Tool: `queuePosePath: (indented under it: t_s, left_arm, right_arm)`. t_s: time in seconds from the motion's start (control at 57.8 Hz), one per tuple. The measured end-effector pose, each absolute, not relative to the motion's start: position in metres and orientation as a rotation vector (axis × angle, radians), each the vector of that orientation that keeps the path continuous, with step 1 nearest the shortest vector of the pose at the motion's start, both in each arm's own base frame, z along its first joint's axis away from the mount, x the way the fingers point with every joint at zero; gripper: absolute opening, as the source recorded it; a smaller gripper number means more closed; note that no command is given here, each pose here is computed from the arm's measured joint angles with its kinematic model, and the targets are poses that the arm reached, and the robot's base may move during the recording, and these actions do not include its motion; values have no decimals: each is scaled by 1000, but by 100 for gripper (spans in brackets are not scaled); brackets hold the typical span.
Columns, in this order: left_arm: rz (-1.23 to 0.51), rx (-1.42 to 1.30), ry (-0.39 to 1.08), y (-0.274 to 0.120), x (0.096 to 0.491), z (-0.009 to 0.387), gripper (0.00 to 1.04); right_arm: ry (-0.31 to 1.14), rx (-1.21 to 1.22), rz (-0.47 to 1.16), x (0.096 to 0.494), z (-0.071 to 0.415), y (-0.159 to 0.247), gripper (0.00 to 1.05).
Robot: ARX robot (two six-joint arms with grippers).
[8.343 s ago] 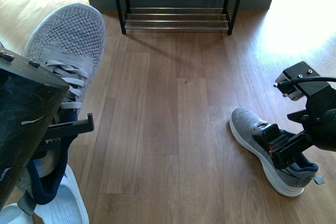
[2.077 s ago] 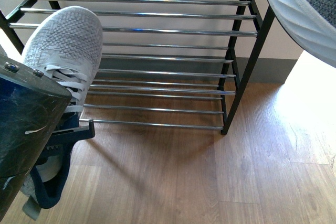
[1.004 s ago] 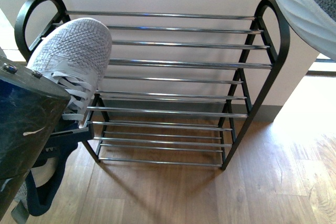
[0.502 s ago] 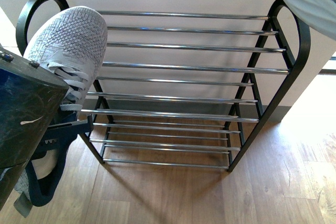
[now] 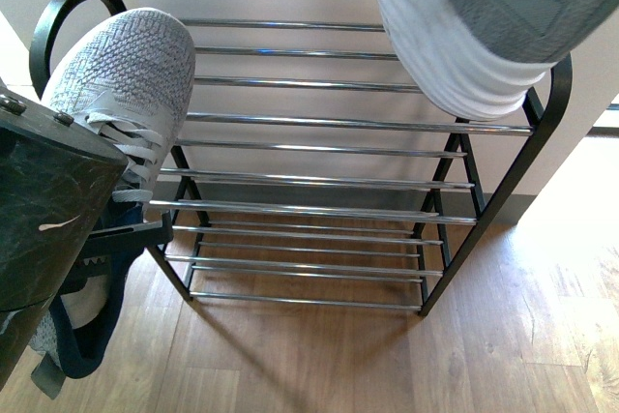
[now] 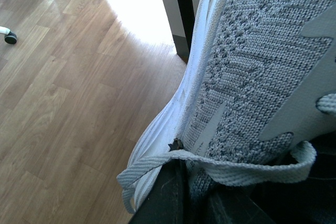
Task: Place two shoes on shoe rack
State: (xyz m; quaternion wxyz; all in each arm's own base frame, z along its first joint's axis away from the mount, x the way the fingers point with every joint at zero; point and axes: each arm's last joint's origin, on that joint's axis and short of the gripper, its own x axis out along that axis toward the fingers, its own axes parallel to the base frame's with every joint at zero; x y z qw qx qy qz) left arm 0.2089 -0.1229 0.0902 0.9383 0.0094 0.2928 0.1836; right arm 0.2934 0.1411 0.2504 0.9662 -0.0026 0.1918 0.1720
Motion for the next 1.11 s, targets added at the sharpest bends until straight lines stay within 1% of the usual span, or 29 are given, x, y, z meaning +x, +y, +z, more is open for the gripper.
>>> queuePosePath:
  t_s: [0.104, 0.242, 0.346, 0.571, 0.675, 0.779, 1.056, 1.073, 1.108]
  left_arm:
    - [375, 19, 598, -123, 209, 90, 2]
    - [375, 19, 598, -123, 209, 90, 2]
    - [375, 19, 598, -123, 209, 90, 2]
    - [375, 19, 598, -123, 209, 90, 2]
    - [375, 19, 598, -123, 209, 90, 2]
    - [375, 19, 598, -123, 209, 90, 2]
    - [375, 19, 598, -123, 209, 90, 2]
    - [374, 19, 598, -123, 209, 90, 2]
    - [375, 19, 598, -123, 209, 90, 2]
  right_arm:
    - [487, 39, 203, 330, 234, 153, 2]
    - [589, 61, 47, 352, 220, 149, 2]
    - [646, 61, -39, 359, 212, 141, 2]
    - [645, 72, -167, 374, 206, 126, 2]
    - [649, 103, -190, 380, 201, 128, 2]
    - [664, 114, -177, 384, 197, 136, 2]
    - [678, 93, -196, 385, 194, 147, 2]
    - [680, 93, -196, 385, 194, 147, 3]
    - [685, 102, -192, 385, 194, 147, 8]
